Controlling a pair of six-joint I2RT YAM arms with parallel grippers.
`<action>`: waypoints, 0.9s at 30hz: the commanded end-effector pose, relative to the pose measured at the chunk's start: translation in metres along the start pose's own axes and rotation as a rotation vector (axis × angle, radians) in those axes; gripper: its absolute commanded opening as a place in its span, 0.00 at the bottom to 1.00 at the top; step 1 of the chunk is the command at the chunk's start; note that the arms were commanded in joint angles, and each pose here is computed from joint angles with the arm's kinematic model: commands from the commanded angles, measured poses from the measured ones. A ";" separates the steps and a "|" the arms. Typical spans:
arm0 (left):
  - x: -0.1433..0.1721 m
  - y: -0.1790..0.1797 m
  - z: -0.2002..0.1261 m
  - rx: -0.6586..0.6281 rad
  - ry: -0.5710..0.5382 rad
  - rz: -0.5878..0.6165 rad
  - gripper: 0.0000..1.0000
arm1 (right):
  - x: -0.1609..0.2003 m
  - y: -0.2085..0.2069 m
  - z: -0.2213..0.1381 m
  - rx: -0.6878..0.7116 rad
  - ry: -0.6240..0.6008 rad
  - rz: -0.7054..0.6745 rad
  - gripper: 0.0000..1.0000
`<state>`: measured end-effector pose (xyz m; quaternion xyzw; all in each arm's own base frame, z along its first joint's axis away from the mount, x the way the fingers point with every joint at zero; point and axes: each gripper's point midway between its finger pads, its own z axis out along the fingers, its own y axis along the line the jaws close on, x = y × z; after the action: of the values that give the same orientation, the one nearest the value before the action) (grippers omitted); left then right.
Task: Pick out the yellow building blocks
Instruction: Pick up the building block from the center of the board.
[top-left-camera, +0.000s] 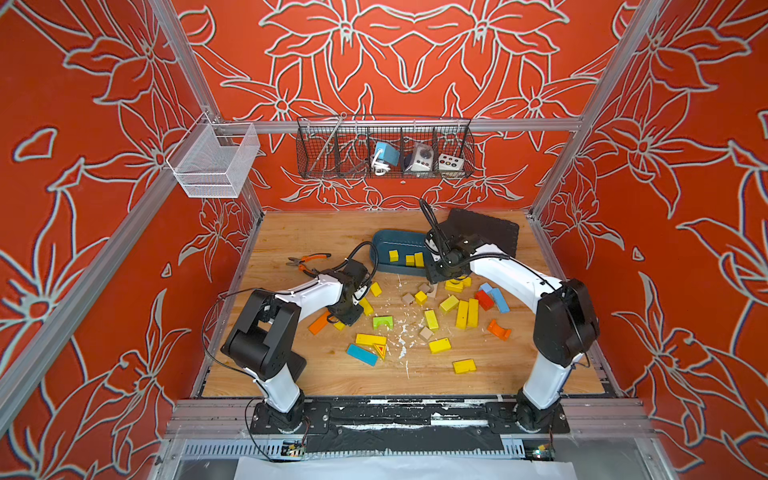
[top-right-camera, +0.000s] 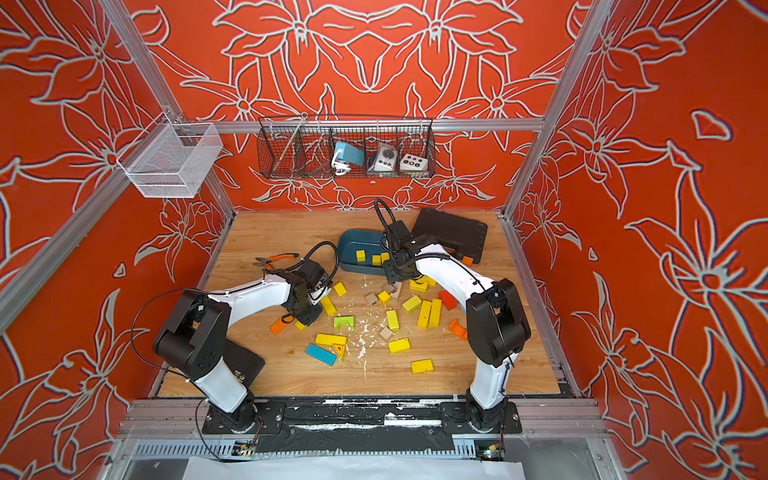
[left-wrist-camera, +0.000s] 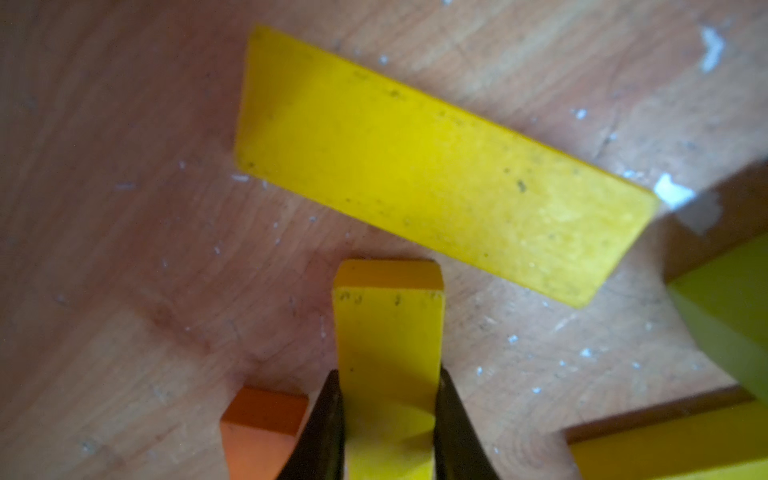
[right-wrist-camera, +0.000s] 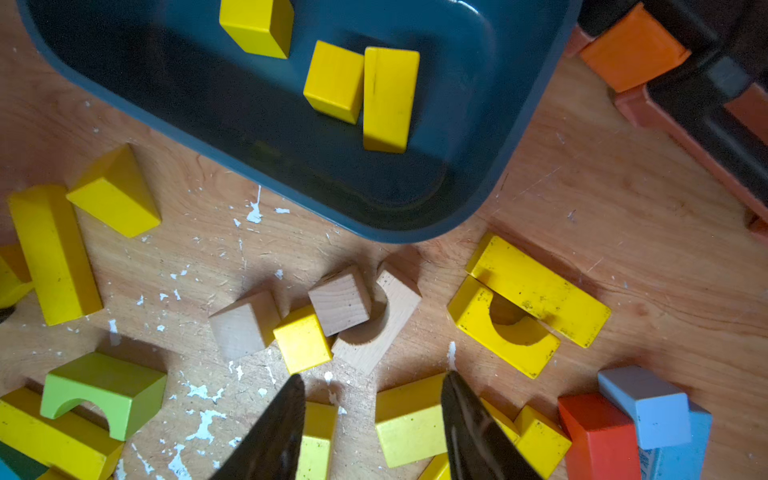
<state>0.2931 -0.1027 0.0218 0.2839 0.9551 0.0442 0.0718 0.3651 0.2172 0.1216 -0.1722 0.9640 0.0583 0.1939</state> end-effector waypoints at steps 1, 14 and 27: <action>0.004 0.003 -0.007 -0.014 0.028 0.018 0.12 | 0.001 -0.006 -0.019 0.018 -0.029 0.013 0.55; -0.087 0.014 -0.109 0.033 -0.240 0.010 0.12 | 0.042 -0.014 -0.044 0.018 -0.024 0.048 0.55; -0.240 0.024 -0.103 0.080 -0.441 0.021 0.13 | 0.142 -0.027 -0.064 0.023 0.041 0.223 0.58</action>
<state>0.4777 -0.2048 0.1554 0.2896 0.9200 -0.0403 0.2608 0.2515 0.1492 0.1308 -0.0981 0.9735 0.0724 0.1933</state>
